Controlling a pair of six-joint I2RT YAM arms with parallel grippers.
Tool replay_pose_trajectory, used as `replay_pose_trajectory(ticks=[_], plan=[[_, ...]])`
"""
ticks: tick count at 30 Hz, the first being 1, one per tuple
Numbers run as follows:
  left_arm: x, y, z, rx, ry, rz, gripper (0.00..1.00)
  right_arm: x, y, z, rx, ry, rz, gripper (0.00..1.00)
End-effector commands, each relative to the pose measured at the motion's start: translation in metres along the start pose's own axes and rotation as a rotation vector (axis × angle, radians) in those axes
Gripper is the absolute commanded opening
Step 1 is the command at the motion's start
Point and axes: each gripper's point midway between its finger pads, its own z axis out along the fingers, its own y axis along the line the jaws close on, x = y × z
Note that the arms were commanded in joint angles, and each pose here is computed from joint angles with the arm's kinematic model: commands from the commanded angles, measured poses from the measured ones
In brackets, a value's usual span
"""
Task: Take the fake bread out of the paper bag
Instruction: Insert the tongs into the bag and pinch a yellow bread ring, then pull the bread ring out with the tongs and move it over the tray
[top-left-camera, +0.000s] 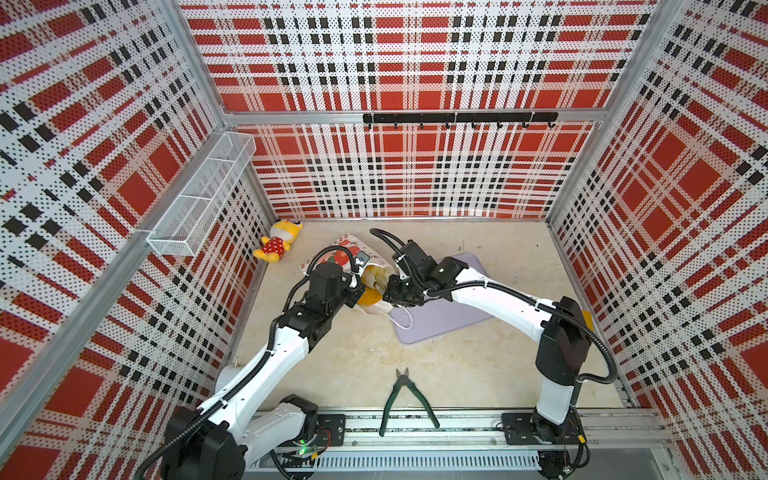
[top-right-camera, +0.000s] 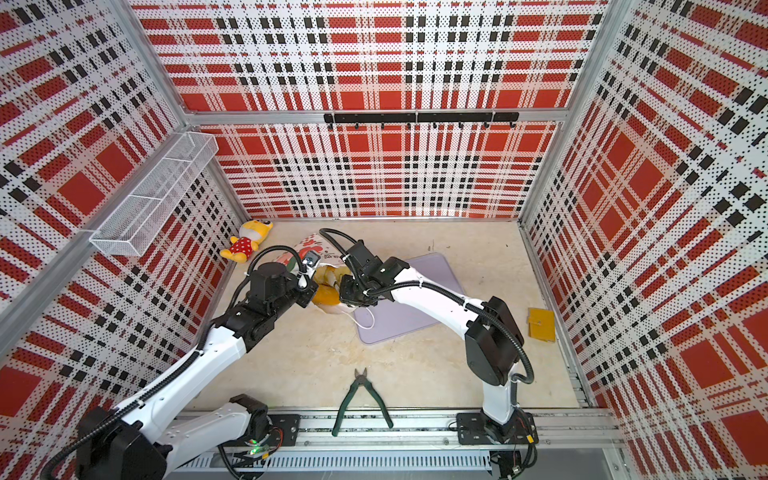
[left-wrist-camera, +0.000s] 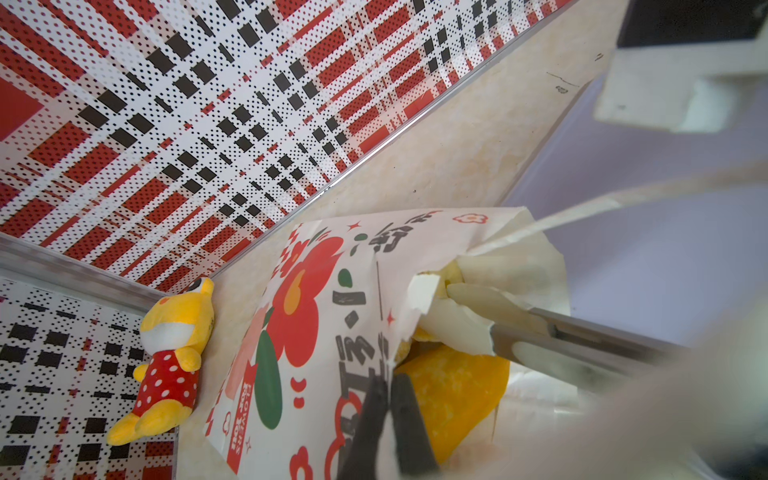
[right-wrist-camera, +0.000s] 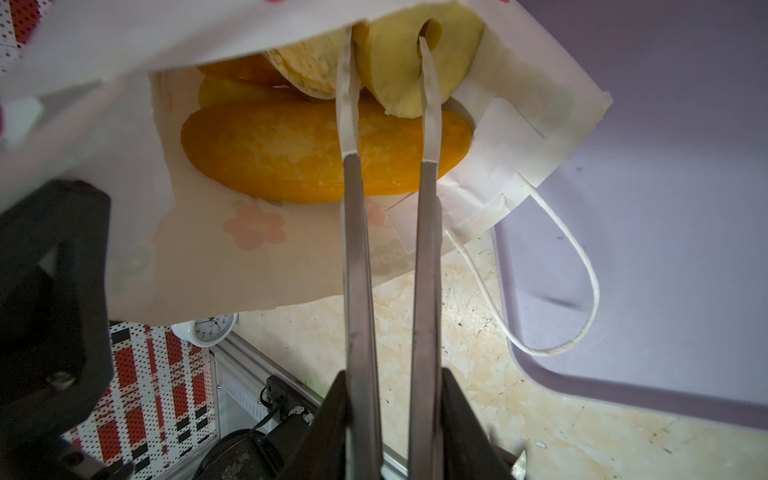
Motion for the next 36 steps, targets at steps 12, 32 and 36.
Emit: replay_pose_trajectory(ticks=[12, 32, 36], plan=[[-0.001, 0.013, -0.008, -0.151, 0.027, 0.068, 0.0, 0.026, 0.014, -0.059, -0.221, -0.105, -0.179, 0.0], [-0.004, 0.023, -0.008, -0.222, 0.067, -0.051, 0.0, 0.064, -0.04, -0.158, -0.331, -0.234, -0.116, 0.0], [-0.002, 0.021, -0.007, -0.213, 0.068, -0.061, 0.0, 0.059, -0.069, -0.17, -0.344, -0.268, -0.043, 0.0]])
